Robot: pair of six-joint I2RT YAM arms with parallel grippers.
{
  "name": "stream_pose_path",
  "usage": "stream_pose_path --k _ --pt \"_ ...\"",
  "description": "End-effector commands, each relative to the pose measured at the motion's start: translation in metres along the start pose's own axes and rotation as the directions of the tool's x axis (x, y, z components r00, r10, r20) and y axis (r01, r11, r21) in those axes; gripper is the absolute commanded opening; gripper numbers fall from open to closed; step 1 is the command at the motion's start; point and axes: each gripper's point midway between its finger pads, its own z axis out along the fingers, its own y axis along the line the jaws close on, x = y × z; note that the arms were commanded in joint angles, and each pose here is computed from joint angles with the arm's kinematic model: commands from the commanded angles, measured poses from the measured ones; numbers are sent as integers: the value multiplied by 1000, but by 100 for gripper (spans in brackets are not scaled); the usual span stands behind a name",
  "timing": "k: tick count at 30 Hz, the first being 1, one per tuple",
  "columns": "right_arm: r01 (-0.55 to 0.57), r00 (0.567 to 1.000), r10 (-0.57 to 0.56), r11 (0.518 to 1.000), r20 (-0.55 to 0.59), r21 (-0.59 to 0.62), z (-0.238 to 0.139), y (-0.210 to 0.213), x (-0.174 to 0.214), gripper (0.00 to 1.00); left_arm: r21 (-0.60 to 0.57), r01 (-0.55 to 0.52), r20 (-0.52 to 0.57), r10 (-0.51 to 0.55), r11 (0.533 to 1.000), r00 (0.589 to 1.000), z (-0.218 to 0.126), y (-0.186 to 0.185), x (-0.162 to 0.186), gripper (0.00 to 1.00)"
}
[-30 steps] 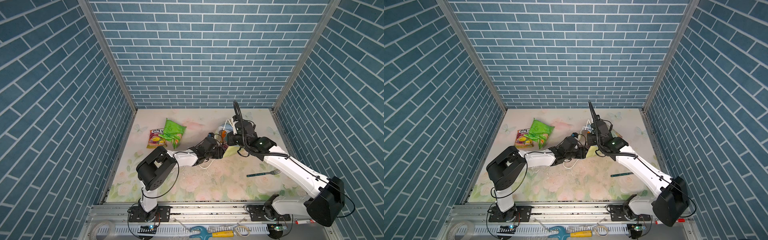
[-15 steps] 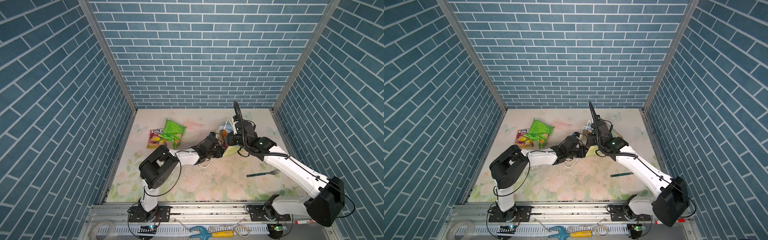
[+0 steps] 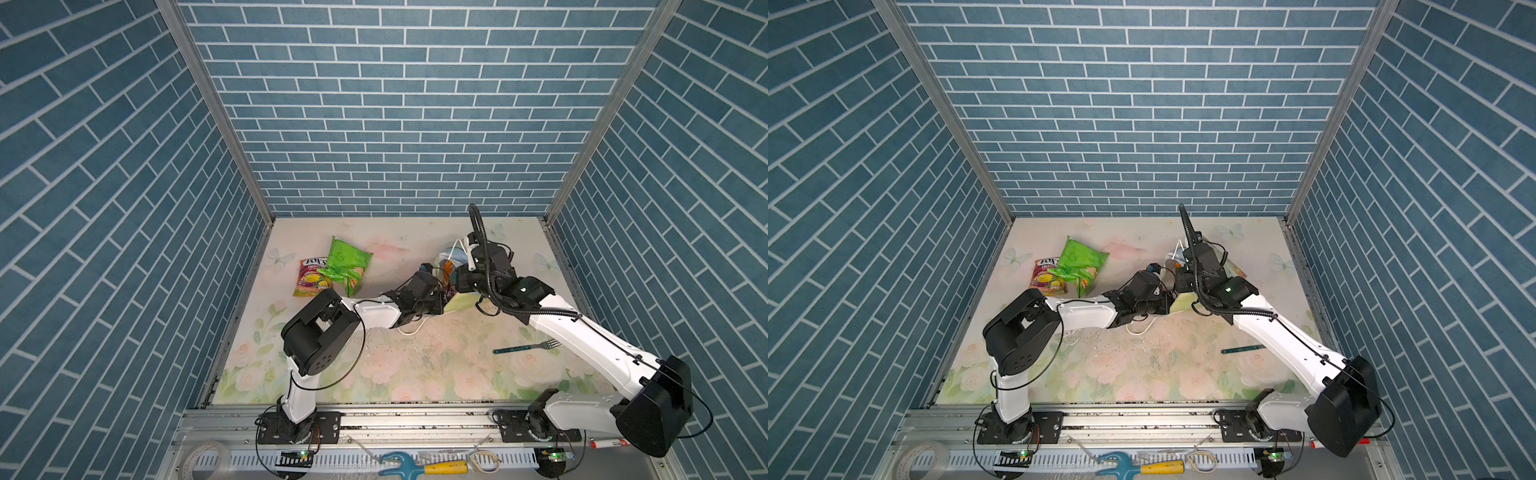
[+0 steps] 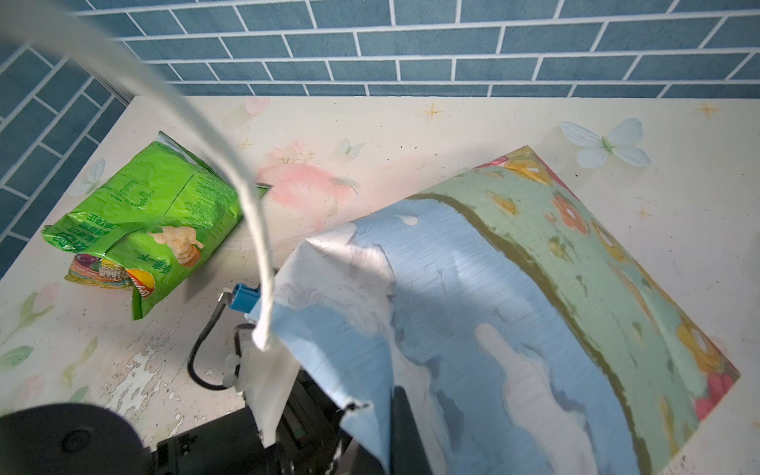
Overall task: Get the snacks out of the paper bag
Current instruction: 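Reach the left gripper deep into the paper bag toward the purple packet, then grasp the purple FOX'S Berries bag inside the paper bag with the left gripper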
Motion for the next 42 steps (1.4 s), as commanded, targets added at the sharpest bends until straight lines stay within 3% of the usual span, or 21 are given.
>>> stream_pose_path --k 1,42 --pt "-64 996 66 997 65 -35 -13 5 -14 0 -6 -31 24 31 1000 999 -13 -5 -8 0" --pt "-92 993 93 996 68 -19 -12 1 -10 0 -13 -74 151 75 997 986 -80 -15 -33 0"
